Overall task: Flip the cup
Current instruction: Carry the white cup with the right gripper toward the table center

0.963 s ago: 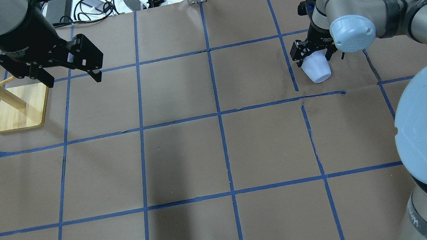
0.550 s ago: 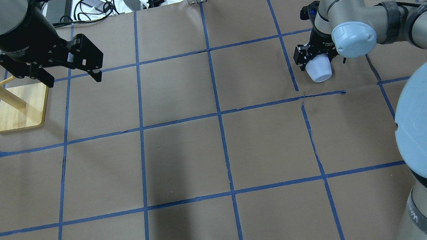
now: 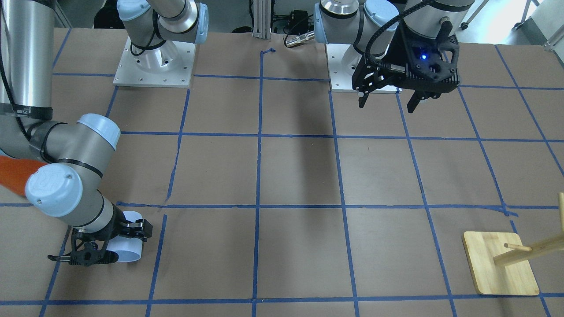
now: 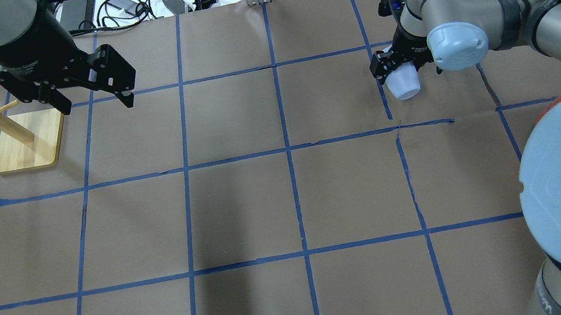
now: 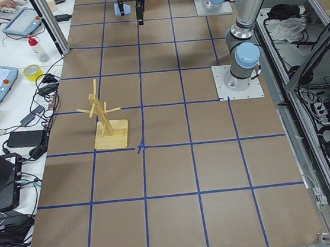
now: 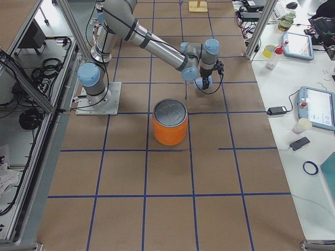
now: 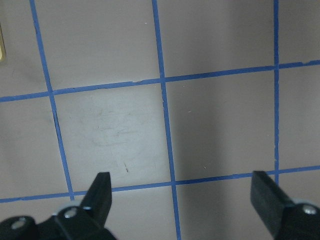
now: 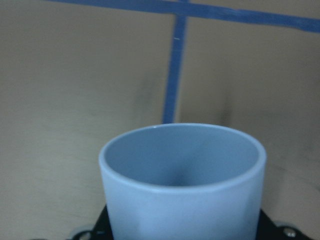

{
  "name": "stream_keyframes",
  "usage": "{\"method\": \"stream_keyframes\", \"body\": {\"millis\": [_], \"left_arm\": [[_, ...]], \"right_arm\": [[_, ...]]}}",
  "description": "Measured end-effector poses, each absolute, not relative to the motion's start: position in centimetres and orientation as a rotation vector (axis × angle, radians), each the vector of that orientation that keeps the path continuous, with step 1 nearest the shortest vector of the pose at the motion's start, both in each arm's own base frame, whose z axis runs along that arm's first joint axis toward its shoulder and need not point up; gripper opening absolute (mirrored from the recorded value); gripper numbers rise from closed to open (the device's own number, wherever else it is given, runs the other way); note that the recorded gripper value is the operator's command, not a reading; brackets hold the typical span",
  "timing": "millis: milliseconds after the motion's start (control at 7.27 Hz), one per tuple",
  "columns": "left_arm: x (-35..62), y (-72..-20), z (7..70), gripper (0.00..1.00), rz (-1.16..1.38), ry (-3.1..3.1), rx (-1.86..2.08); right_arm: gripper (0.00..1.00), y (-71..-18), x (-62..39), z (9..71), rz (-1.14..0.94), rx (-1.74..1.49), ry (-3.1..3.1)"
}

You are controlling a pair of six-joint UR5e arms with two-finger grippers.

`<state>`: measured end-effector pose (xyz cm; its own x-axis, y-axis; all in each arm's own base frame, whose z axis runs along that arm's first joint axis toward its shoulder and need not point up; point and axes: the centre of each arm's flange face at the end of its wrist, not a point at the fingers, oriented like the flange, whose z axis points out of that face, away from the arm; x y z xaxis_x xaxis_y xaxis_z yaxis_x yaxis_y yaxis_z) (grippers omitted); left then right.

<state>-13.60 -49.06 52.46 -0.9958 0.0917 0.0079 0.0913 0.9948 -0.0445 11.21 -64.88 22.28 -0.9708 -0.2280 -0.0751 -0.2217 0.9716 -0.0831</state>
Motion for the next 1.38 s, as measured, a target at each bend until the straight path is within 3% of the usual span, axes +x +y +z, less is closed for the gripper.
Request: {"method": "stream_keyframes", "body": {"millis": [826, 1376], "left_arm": [[-13.6, -49.1, 52.5, 1.00, 0.069, -3.128, -0.143], [-13.6, -49.0, 52.5, 1.00, 0.071, -3.128, -0.143]], "right_arm": [[0.59, -60.0, 36.6, 24.0, -0.283, -1.598, 2.692], [0.60, -57.8, 41.1, 20.5, -0.258, -2.230, 2.322]]}}
